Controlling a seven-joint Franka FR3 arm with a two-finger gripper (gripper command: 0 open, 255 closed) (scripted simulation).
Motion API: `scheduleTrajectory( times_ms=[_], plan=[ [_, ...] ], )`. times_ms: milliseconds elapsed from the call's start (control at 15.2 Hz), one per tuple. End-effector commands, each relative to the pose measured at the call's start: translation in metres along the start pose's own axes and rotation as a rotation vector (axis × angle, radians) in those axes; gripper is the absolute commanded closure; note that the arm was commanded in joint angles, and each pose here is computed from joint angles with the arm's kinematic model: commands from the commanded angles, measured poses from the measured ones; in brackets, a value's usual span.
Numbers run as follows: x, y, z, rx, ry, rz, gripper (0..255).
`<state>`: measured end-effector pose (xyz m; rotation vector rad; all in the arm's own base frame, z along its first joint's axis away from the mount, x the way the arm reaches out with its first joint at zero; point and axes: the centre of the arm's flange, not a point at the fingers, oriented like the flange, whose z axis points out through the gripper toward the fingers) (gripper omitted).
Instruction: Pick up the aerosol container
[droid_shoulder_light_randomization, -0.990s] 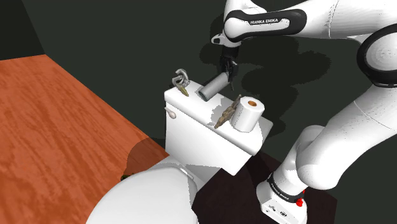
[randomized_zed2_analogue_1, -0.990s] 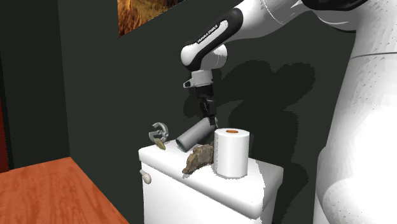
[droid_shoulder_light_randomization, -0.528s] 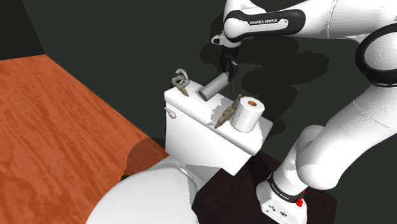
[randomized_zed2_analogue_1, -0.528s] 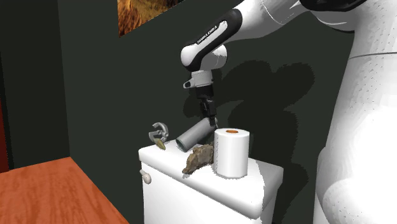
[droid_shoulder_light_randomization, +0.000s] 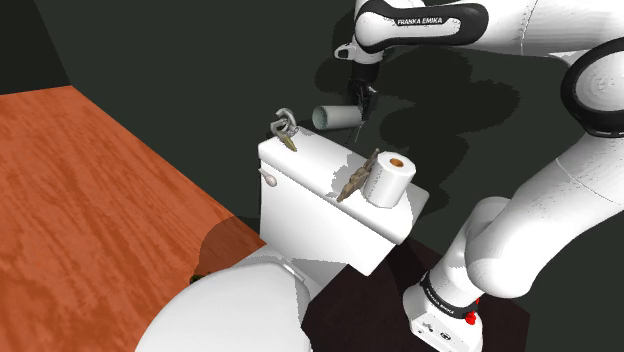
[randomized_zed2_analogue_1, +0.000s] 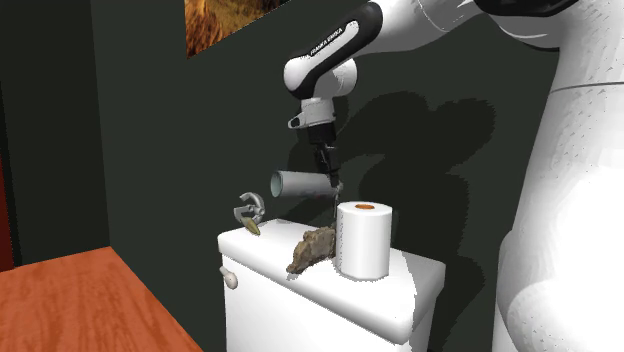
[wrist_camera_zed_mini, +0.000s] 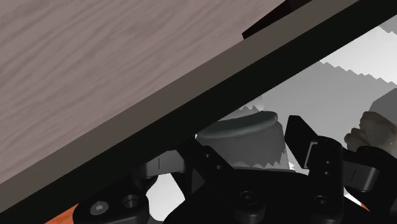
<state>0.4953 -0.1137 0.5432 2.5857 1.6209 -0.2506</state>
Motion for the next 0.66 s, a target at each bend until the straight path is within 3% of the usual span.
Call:
scheduleTrajectory(
  times_ms=[0, 594],
  plan=[
    [-0.003, 0.000, -0.012, -0.002, 0.000, 0.002, 255],
    [-0.010, -0.001, -0.049, -0.002, 0.000, 0.002, 255]
  ],
)
